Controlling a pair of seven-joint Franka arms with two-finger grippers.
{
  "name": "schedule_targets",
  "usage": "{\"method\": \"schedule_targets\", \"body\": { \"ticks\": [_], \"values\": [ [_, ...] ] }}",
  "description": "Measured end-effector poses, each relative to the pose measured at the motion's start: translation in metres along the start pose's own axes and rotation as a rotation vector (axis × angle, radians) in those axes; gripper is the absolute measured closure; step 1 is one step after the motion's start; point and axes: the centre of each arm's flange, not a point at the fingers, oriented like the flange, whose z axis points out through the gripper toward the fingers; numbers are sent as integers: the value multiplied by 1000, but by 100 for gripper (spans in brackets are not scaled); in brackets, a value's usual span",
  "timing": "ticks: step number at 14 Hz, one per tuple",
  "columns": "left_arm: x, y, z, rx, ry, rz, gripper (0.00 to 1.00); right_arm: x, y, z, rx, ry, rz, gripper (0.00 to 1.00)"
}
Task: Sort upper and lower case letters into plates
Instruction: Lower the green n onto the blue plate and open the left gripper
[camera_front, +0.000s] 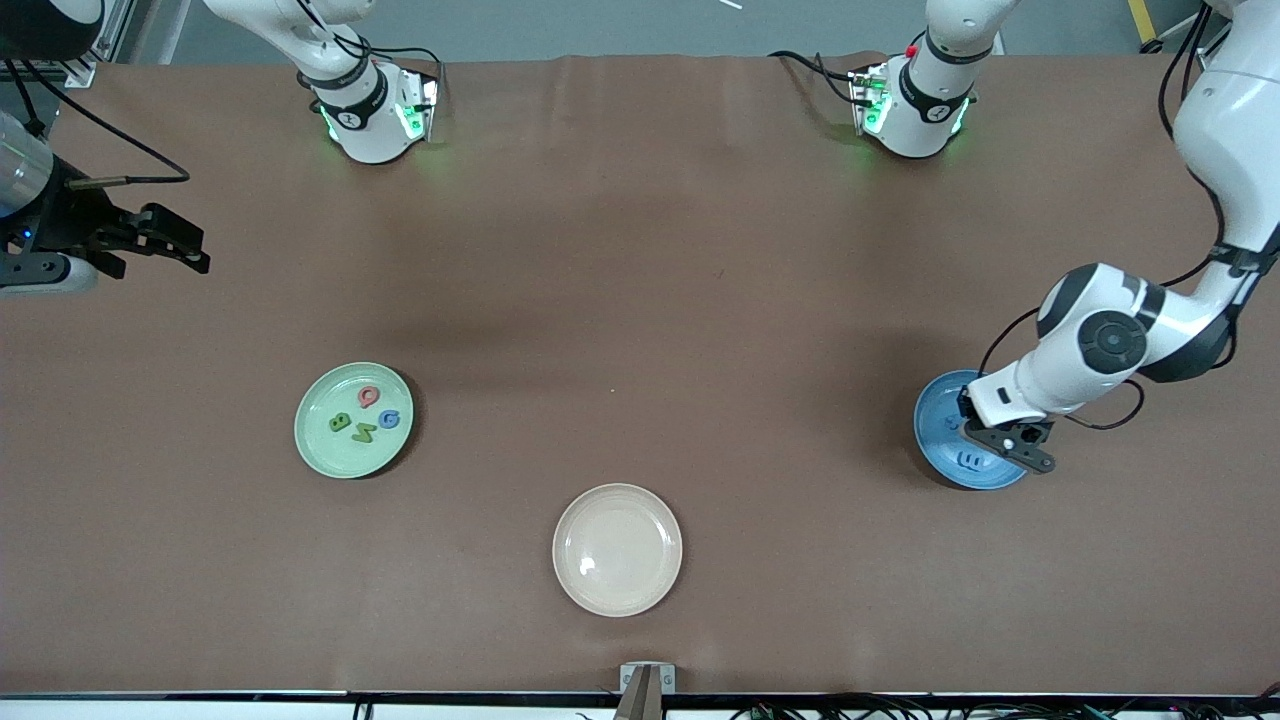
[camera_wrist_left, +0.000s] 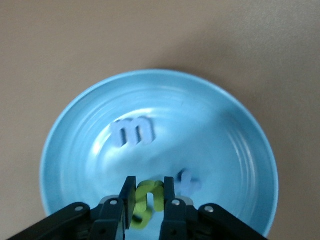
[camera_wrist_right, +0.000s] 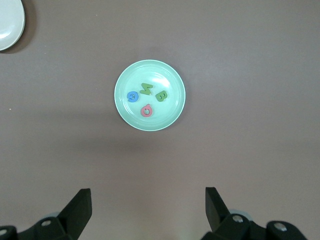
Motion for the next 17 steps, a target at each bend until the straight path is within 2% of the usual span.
{"method": "schedule_targets", "body": {
  "ticks": [4,17],
  "values": [
    [13,-7,-3,34,8,-5,74,0,8,0,1,1,15,0],
    [23,-23,10,40,10,-28,74,1,6,-2,0,13,11,0]
  ]
}}
